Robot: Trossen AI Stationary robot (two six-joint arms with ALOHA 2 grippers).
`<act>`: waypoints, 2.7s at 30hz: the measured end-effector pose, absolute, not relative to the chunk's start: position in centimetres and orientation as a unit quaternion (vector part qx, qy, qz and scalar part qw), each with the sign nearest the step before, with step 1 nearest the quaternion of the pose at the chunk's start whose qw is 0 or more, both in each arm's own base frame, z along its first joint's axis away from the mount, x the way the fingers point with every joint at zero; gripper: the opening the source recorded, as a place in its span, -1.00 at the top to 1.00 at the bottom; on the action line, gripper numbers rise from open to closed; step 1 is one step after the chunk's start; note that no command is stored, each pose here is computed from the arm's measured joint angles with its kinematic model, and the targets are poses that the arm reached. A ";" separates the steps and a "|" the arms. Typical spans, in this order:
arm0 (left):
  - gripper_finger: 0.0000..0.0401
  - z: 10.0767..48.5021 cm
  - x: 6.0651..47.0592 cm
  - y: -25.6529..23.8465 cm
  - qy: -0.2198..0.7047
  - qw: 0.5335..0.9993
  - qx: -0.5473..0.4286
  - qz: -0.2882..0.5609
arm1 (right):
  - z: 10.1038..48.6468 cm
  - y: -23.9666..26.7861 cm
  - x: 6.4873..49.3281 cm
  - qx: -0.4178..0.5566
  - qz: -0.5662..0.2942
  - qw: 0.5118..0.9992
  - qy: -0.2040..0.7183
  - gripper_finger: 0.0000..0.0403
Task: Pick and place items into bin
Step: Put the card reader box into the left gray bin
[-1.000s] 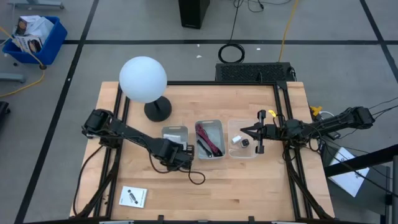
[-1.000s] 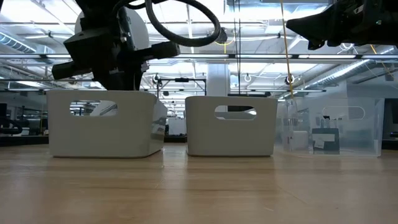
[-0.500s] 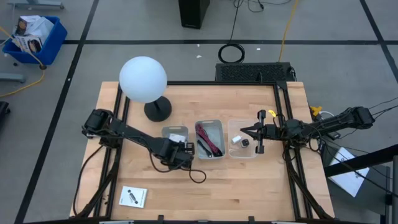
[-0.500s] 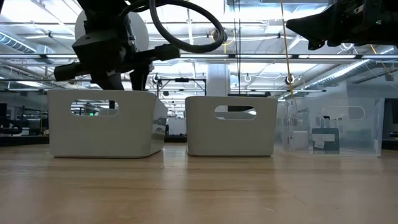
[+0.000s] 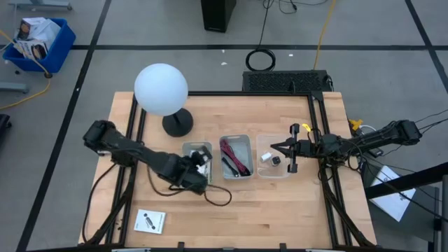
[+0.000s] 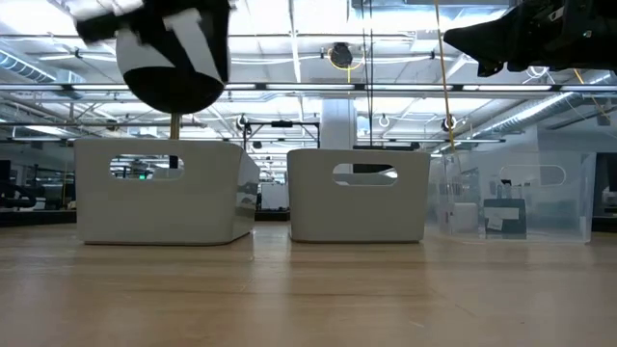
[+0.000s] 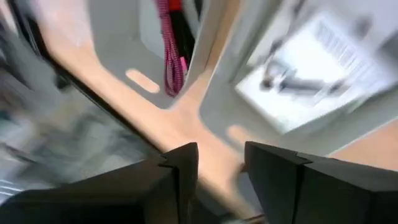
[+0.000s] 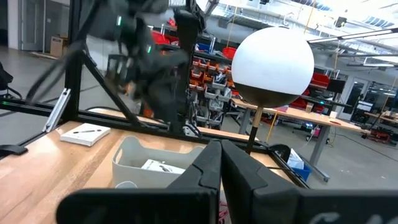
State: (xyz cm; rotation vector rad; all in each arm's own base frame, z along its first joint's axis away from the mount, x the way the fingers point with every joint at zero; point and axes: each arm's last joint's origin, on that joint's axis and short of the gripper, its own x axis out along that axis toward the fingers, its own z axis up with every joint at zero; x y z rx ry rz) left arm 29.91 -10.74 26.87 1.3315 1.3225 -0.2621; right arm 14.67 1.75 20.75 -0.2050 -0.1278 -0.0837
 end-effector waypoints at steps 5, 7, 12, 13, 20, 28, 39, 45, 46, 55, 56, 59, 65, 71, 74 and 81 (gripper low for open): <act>0.39 30.8 27.1 -11.7 0.570 0.757 0.314 -0.060 | 20.8 1.8 14.6 -0.101 -0.042 0.992 -0.066 0.98; 0.42 31.2 25.7 -12.2 0.580 0.789 0.195 -0.048 | 20.8 1.8 14.6 -0.101 -0.042 0.992 -0.068 0.98; 0.43 28.7 21.8 -14.5 0.628 0.775 0.065 -0.017 | 20.9 1.8 14.6 -0.095 -0.042 0.992 -0.073 0.98; 0.42 27.8 21.0 -15.0 0.641 0.765 0.054 -0.011 | 21.0 1.8 14.6 -0.092 -0.042 0.992 -0.074 0.98; 0.19 22.7 17.8 -17.6 0.672 0.740 -0.022 0.023 | 21.0 2.0 14.6 -0.085 0.001 0.993 -0.081 0.98; -0.30 19.9 16.1 -19.5 0.674 0.728 -0.122 0.022 | 21.1 2.1 14.6 -0.085 0.010 0.993 -0.086 0.98; -0.45 16.7 14.2 -19.9 0.704 0.695 -0.149 -0.020 | 21.1 2.1 14.6 -0.085 0.010 0.993 -0.085 0.98; -0.27 14.8 13.7 -19.9 0.701 0.684 -0.192 -0.057 | 21.1 2.1 14.6 -0.085 0.010 0.993 -0.085 0.98; -0.25 14.5 13.6 -19.8 0.700 0.684 -0.196 -0.057 | 21.1 2.1 14.6 -0.086 0.010 0.993 -0.085 0.98; 0.07 13.1 12.8 -19.2 0.695 0.689 -0.198 -0.059 | 21.1 2.0 14.6 -0.086 0.009 0.993 -0.085 0.98; 0.13 13.1 12.8 -19.2 0.695 0.689 -0.197 -0.061 | 21.1 2.0 14.6 -0.087 0.009 0.992 -0.085 0.98; 0.40 13.0 12.8 -19.3 0.693 0.693 -0.184 -0.079 | 21.1 2.0 14.6 -0.088 0.009 0.992 -0.085 0.98; 0.93 13.0 12.8 -19.2 0.689 0.699 -0.160 -0.100 | 21.1 2.0 14.6 -0.088 0.009 0.992 -0.085 0.98; 0.97 13.1 12.9 -19.2 0.690 0.701 -0.147 -0.102 | 21.1 2.0 14.6 -0.088 0.009 0.992 -0.085 0.98; 0.97 13.7 13.1 -19.4 0.691 0.704 -0.125 -0.108 | 21.1 2.0 14.6 -0.088 0.009 0.992 -0.085 0.98; 0.98 17.4 15.0 -19.0 0.701 0.709 -0.039 -0.073 | 21.2 2.0 14.6 -0.088 0.008 0.992 -0.091 0.98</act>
